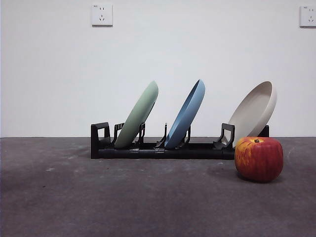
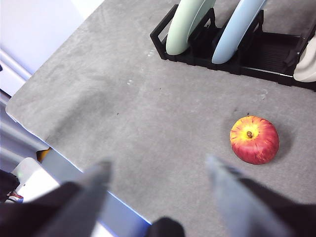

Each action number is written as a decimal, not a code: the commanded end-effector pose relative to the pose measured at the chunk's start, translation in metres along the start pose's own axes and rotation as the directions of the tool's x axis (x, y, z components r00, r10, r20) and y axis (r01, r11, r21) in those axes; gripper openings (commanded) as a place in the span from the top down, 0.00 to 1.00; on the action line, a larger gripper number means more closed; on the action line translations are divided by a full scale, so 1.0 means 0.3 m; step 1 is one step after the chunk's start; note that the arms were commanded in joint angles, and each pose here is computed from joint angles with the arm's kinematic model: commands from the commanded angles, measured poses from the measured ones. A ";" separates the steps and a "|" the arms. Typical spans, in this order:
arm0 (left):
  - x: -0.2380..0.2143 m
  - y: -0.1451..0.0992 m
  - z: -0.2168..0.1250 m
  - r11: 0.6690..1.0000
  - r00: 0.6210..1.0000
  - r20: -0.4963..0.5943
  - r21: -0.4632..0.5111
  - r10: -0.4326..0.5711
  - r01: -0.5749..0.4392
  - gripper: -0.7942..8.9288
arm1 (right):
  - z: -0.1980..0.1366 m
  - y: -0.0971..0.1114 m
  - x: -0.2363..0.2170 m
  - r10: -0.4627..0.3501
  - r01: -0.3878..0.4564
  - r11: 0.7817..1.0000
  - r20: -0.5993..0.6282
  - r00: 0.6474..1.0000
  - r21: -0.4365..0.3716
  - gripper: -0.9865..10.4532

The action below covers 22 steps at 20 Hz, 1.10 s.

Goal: Take the green plate from the plate rack,put the plate on the table,take the apple from the table,put the apple in the plate

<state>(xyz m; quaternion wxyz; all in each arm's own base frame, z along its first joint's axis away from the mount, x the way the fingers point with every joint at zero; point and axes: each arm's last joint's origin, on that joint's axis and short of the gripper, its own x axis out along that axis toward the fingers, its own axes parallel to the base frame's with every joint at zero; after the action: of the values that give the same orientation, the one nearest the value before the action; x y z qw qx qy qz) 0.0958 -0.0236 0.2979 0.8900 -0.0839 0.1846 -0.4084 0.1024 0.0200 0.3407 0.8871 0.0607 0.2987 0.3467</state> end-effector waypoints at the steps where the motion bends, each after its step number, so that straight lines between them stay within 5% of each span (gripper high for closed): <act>1: -0.001 -0.004 0.011 0.999 1.000 0.024 0.041 -0.005 0.004 0.32 | 0.001 -0.004 0.006 0.005 -0.005 1.000 -0.007 1.000 0.011 0.31; 11: 0.103 0.057 0.095 0.999 0.998 0.066 0.035 0.003 -0.005 0.32 | 0.005 -0.014 0.018 0.011 -0.011 0.999 -0.023 1.000 0.031 0.31; 22: 0.534 0.198 0.361 0.981 0.993 -0.014 0.156 0.121 -0.117 0.34 | 0.005 -0.014 0.018 0.011 -0.010 0.999 -0.024 1.000 0.037 0.31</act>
<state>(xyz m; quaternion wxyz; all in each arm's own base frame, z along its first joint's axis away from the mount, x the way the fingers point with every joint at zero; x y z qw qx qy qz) 0.2708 -0.1034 0.3431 0.9159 -0.0090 0.1632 -0.3667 0.1091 0.0202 0.3381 0.8819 0.0709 0.3139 0.3446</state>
